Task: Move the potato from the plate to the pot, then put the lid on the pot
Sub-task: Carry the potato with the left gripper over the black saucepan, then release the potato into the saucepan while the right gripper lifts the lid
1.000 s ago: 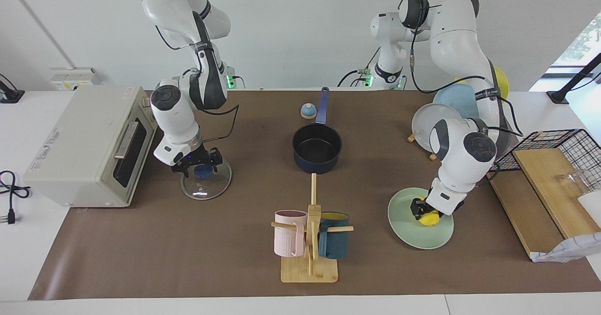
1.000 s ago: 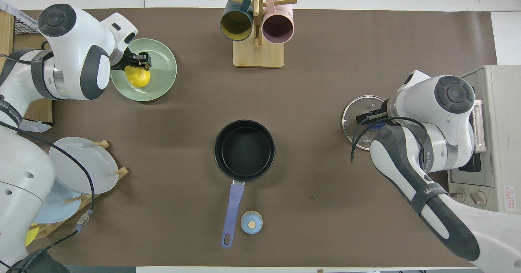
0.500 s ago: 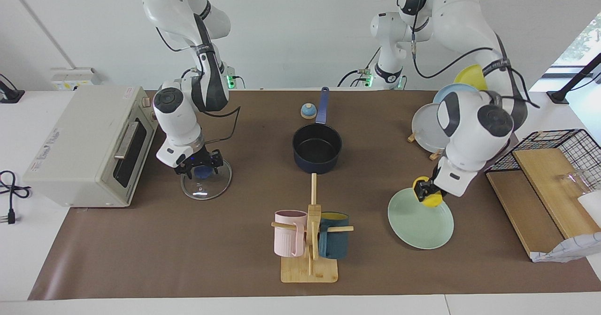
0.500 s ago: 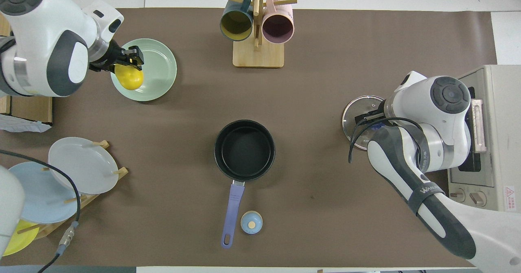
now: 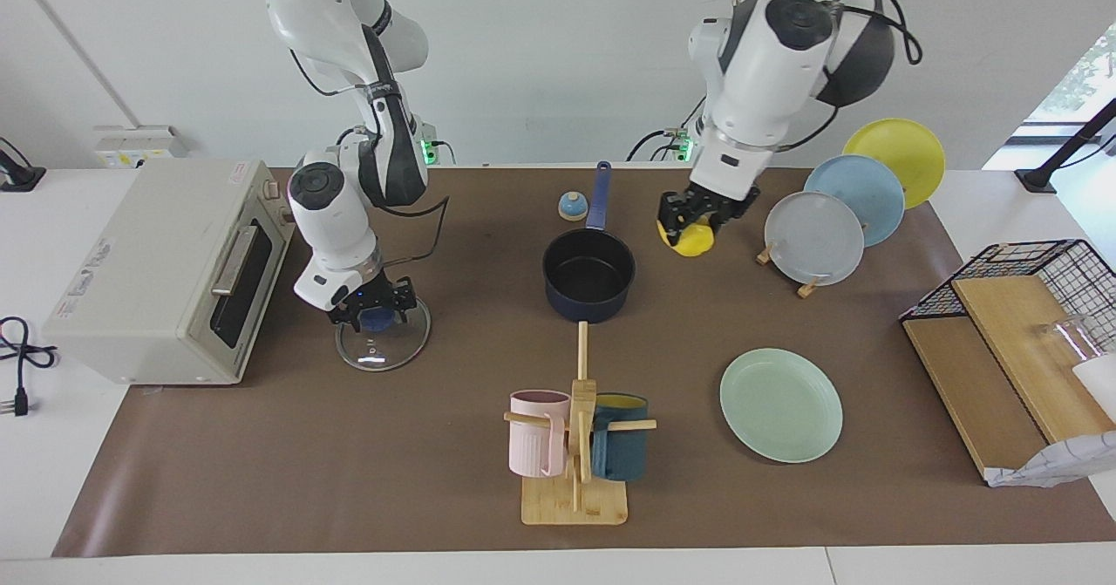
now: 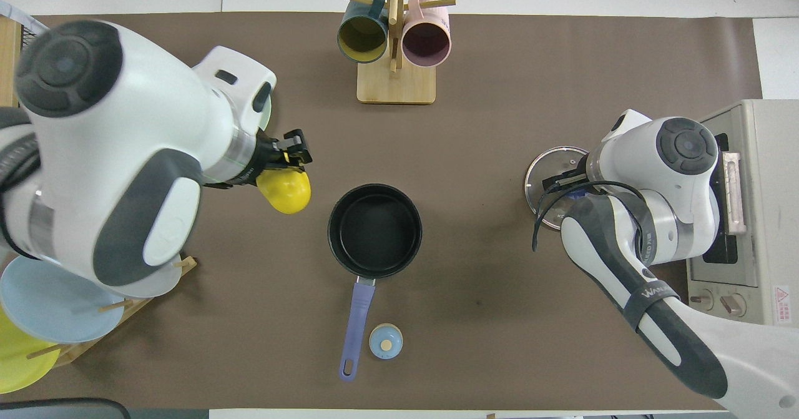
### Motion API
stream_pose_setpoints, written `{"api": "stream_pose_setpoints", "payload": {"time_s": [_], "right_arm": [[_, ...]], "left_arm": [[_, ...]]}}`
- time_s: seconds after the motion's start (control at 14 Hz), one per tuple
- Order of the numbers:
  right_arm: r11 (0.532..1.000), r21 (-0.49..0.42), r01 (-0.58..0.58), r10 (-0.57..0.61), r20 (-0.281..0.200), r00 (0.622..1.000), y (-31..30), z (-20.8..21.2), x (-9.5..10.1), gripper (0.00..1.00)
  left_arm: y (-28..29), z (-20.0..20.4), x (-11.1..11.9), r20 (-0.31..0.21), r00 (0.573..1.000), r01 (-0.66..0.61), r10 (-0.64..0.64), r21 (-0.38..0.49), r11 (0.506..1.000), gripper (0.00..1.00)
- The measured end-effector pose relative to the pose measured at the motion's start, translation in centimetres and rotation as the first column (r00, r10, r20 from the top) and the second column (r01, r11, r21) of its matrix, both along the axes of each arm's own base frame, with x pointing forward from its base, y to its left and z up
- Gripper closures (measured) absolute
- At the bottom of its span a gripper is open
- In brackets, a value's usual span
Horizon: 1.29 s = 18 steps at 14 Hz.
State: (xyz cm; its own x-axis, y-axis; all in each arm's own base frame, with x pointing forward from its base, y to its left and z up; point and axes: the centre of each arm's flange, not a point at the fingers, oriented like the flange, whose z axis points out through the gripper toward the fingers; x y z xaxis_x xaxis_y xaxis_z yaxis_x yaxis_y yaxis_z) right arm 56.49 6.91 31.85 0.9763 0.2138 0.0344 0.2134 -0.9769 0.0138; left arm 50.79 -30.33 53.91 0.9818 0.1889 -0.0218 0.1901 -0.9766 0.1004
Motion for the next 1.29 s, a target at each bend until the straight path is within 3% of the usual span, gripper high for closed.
{"api": "stream_pose_setpoints", "payload": {"time_s": [0.21, 0.36, 0.57, 0.93, 1.29], "right_arm": [[1.000, 0.000, 0.000, 0.000, 0.001, 1.000, 0.0, 0.0, 0.0, 0.14], [1.000, 0.000, 0.000, 0.000, 0.001, 1.000, 0.0, 0.0, 0.0, 0.15], [1.000, -0.001, 0.000, 0.000, -0.005, 1.000, 0.0, 0.0, 0.0, 0.17], [1.000, -0.001, 0.000, 0.000, -0.004, 1.000, 0.0, 0.1, 0.0, 0.33], [1.000, -0.003, -0.005, 0.005, -0.018, 1.000, 0.3, 1.0, 0.4, 0.33]], "left_arm": [[-6.5, -5.4, -4.8, 0.047, 0.998, 0.044, -0.042, -0.032, 0.999, 0.36], [-8.4, -8.7, -6.3, 0.047, 0.996, 0.077, -0.075, -0.028, 0.997, 0.36], [-9.2, -11.7, -6.3, 0.051, 0.991, 0.122, -0.121, -0.022, 0.992, 0.36], [-7.9, -13.0, -5.2, 0.087, 0.973, 0.217, -0.214, -0.019, 0.976, 0.36], [-7.5, -17.3, -6.3, 0.081, 0.971, 0.226, -0.225, -0.008, 0.974, 0.36]]}}
